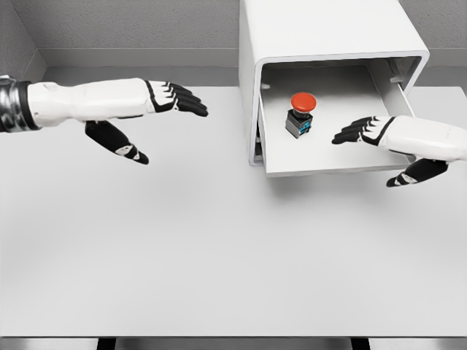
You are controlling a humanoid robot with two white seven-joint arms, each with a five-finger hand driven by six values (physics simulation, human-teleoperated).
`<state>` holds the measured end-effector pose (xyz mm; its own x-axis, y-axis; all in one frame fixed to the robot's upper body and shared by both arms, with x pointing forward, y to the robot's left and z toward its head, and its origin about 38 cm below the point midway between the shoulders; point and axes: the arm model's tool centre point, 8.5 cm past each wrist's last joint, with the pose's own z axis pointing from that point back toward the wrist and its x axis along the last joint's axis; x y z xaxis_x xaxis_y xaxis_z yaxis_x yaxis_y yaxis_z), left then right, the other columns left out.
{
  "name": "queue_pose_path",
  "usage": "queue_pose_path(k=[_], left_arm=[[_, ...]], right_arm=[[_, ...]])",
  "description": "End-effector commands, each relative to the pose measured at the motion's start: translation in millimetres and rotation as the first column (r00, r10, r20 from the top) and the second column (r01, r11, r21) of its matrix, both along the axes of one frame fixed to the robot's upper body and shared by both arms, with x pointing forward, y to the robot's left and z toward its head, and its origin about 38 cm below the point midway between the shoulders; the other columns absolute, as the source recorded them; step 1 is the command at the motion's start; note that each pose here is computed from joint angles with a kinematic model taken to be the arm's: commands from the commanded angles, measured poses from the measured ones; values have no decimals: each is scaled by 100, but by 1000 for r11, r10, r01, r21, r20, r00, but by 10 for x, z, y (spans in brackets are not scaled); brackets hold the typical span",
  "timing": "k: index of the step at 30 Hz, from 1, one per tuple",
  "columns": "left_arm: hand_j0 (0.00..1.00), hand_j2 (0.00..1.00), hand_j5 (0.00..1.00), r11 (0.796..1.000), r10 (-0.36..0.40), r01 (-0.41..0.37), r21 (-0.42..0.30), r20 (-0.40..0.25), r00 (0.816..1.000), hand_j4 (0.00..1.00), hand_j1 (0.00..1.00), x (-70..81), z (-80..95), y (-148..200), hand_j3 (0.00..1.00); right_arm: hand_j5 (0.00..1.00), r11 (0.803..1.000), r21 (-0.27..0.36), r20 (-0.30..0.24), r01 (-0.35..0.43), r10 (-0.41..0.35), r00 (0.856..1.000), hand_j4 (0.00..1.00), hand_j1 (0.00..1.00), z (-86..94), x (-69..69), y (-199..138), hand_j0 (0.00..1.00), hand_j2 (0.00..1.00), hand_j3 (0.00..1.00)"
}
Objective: Slide open multi-storey tabletop storage cabinets and put open load switch and slide close multi-storey tabletop storage cabinets
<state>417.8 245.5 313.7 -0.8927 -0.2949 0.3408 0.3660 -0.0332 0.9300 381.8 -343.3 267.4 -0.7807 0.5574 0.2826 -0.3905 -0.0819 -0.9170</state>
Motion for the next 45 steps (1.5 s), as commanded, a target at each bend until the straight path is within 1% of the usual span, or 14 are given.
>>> queue_pose_path(k=[1,8,10,12,16,18,20,29,33,36,38,41,43,45], left_arm=[[100,100,100,1000,11,-11,-3,-5,1000,100,100,10,8,35,100],[100,100,100,1000,25,-25,-1,-30,999,100,100,6,-90,82,100],[100,100,100,998,56,-55,23,-28,998,100,100,-7,-75,226,100],[100,100,100,995,95,-94,25,-50,994,100,100,58,-147,332,100],[100,100,100,994,108,-106,29,-67,992,100,100,62,-215,370,100],[100,100,100,993,116,-114,34,-68,991,100,100,62,-219,407,100],[100,100,100,992,125,-122,42,-65,990,100,100,55,-202,449,100],[100,100,100,990,132,-129,47,-64,989,100,100,49,-196,485,100],[100,100,100,990,132,-129,47,-65,989,100,100,47,-202,486,100],[100,100,100,990,132,-129,47,-65,989,100,100,47,-202,486,100],[100,100,100,990,134,-131,47,-66,989,100,100,50,-204,490,100],[100,100,100,990,134,-131,47,-66,989,100,100,50,-204,490,100],[100,100,100,989,141,-138,47,-69,988,100,100,62,-210,510,100],[100,100,100,989,144,-141,47,-70,987,100,100,66,-213,518,100]], right_arm=[[100,1000,3,-1,7,-7,1000,100,100,-6,17,-9,100,100,100],[100,999,-10,17,35,-35,999,100,100,0,118,-71,100,100,100],[100,999,-8,18,33,-33,999,100,100,-12,133,-53,100,100,100],[100,999,-8,18,32,-32,999,100,100,-15,134,-48,100,100,100],[100,1000,-2,18,15,-15,1000,100,100,-22,169,31,100,100,100],[100,1000,7,7,23,-23,1000,100,100,-82,217,38,100,100,100],[100,1000,3,17,25,-25,1000,100,100,-91,266,61,100,100,100],[100,994,5,21,106,-106,994,100,100,-198,564,-43,100,100,100],[100,993,18,29,119,-120,992,100,100,-178,668,-22,100,100,100],[100,994,16,37,109,-109,993,100,100,-161,658,11,100,100,100],[100,997,15,55,74,-75,996,100,100,-87,603,94,100,100,100],[100,1000,-12,110,-5,6,994,100,100,149,393,218,100,100,100],[100,999,-27,160,-37,41,986,100,100,359,236,234,100,100,100],[100,998,-32,181,-46,51,982,100,100,449,125,208,100,100,100]])
